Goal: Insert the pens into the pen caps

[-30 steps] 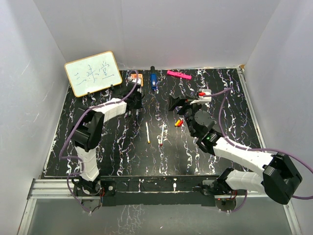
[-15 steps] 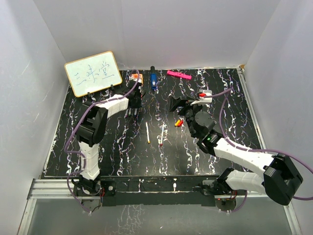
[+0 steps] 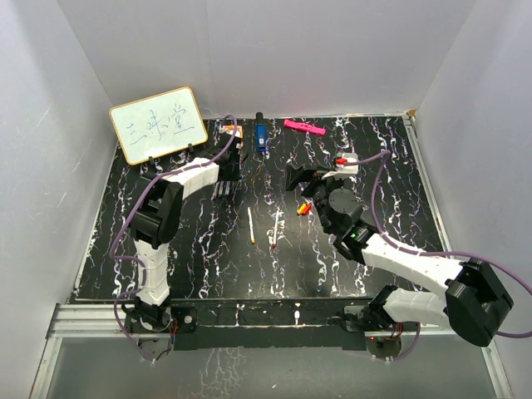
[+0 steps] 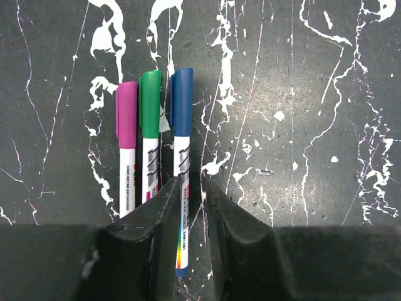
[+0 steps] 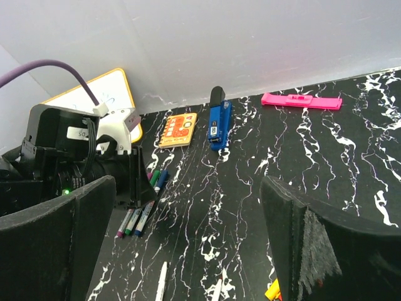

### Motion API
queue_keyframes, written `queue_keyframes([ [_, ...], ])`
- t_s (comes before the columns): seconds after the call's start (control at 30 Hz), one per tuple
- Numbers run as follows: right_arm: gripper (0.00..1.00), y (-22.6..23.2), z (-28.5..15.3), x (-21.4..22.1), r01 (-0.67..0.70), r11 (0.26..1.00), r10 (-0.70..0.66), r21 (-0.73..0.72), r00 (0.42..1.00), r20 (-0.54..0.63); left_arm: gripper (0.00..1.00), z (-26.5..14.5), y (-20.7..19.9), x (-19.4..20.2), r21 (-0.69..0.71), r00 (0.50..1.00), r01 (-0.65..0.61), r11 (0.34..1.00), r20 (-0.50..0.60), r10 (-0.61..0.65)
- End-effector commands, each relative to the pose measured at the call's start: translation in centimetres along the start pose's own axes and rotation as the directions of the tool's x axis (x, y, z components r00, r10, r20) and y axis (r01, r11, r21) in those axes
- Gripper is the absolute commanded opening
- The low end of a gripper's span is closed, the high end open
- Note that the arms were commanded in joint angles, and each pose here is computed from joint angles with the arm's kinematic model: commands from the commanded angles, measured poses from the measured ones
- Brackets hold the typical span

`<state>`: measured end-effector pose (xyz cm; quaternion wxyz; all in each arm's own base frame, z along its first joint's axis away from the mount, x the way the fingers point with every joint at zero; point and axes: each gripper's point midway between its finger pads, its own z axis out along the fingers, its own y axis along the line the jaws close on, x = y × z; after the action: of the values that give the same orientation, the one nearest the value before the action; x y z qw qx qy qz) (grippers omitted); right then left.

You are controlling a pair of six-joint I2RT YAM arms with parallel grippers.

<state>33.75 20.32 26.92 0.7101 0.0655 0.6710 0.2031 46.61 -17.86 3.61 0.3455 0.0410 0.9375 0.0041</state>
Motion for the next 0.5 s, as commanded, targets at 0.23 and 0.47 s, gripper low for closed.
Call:
queue_keyframes([
  [0.23, 0.98, 0.4, 0.6, -1.1, -0.107, 0.994, 0.107, 0.001, 0.994, 0.027, 0.21, -3.4, -0.1, -3.3, 0.040, 0.996, 0.027, 0.999, 0.079, -0.030],
  [0.47, 0.84, -0.9, 1.5, -1.1, -0.104, 0.991, 0.101, 0.089, 0.994, 0.042, 0.17, -6.5, -0.9, -1.5, 0.136, 0.998, 0.036, 0.990, 0.047, -0.043],
])
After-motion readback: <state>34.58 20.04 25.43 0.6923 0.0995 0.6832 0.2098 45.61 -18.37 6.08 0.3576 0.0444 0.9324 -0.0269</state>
